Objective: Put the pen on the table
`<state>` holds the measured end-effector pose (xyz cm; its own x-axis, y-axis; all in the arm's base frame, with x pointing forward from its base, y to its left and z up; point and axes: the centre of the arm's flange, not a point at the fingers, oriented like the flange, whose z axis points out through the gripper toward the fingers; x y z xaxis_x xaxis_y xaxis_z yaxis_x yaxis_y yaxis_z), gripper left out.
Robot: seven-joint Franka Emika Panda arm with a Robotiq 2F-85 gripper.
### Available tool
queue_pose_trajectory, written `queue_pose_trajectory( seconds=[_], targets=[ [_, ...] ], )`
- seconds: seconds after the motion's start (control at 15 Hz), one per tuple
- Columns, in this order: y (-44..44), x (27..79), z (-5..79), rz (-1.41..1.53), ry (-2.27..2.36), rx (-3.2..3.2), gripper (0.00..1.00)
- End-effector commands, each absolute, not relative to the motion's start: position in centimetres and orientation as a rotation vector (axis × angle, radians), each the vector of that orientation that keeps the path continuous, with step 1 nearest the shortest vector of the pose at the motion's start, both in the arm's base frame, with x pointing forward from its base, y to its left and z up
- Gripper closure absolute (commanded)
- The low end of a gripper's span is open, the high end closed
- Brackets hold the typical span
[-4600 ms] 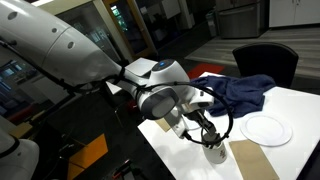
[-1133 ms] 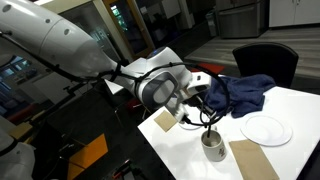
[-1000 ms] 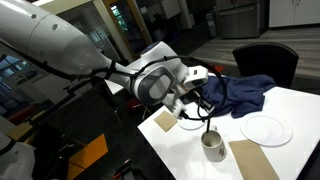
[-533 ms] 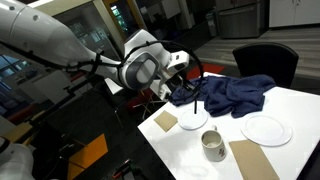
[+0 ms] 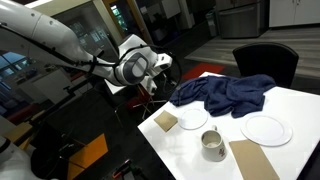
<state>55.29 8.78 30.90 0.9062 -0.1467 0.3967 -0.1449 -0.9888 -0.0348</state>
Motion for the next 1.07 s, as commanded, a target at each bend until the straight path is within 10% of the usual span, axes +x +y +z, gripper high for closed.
queue_pose_trajectory(
  seconds=[0.0,1.0],
  targets=[
    [13.0,56.1,29.0,-0.569,0.472,-3.014,0.97],
    [14.8,53.1,22.4,-0.353,1.275,-2.812,0.89]
  ],
)
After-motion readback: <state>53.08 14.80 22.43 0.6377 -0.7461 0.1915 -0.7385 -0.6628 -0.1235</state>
